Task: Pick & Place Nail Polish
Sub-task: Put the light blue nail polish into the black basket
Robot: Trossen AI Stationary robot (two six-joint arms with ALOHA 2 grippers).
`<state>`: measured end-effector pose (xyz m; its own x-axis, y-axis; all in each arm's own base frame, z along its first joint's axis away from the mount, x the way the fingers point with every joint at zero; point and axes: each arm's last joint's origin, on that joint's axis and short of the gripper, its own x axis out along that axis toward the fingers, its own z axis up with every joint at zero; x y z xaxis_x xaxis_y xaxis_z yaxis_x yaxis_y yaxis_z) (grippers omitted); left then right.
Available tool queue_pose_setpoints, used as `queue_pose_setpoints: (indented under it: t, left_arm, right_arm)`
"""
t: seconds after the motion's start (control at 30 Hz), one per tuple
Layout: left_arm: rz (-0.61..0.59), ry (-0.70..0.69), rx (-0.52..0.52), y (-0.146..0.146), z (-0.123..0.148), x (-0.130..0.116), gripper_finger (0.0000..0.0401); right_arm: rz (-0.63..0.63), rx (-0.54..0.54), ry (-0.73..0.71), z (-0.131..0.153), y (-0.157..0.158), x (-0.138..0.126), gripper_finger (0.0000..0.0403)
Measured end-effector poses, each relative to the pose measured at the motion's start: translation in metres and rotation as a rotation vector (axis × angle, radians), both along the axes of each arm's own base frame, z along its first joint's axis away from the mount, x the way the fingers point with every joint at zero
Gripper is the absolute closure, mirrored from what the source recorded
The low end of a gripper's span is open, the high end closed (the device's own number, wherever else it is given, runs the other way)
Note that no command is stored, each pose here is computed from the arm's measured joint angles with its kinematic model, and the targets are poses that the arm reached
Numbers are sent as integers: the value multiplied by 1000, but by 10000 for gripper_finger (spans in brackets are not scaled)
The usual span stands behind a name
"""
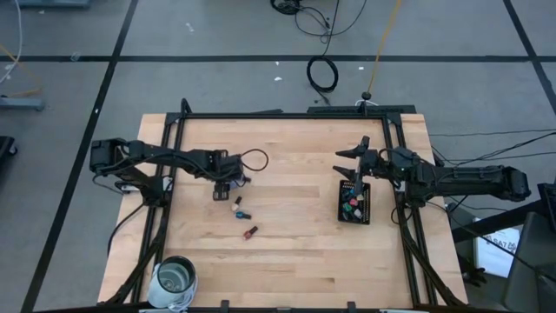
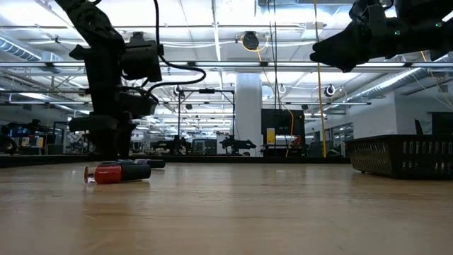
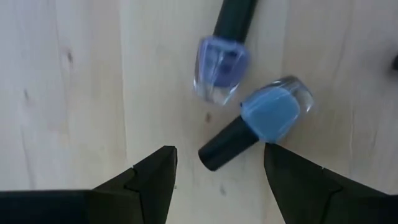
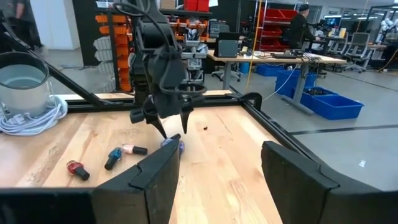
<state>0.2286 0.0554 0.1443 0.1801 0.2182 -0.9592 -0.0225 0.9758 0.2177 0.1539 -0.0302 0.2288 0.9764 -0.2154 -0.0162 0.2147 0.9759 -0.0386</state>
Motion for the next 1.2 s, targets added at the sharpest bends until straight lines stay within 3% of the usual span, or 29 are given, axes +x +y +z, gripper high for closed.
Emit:
queue_pose_setpoints:
  t: [0.17,0.4,0.87,1.03,1.2]
  left_arm:
    - [-94,-21,20,1,1,4,162]
    - [-140,-48,-47,-1,1,6,162]
    - [84,-30,-169,-2,-18,12,162]
    - [293,-62,-233,-2,-19,12,162]
    - [302,-34,-244,-4,-20,9,162]
  right_arm:
    - [-1,11,-1,0,0,0,190]
    - [-1,15,-2,0,0,0,191]
    - [2,16,3,-1,0,0,191]
    - [2,16,4,-1,0,0,191]
    - [3,12,5,-1,0,0,191]
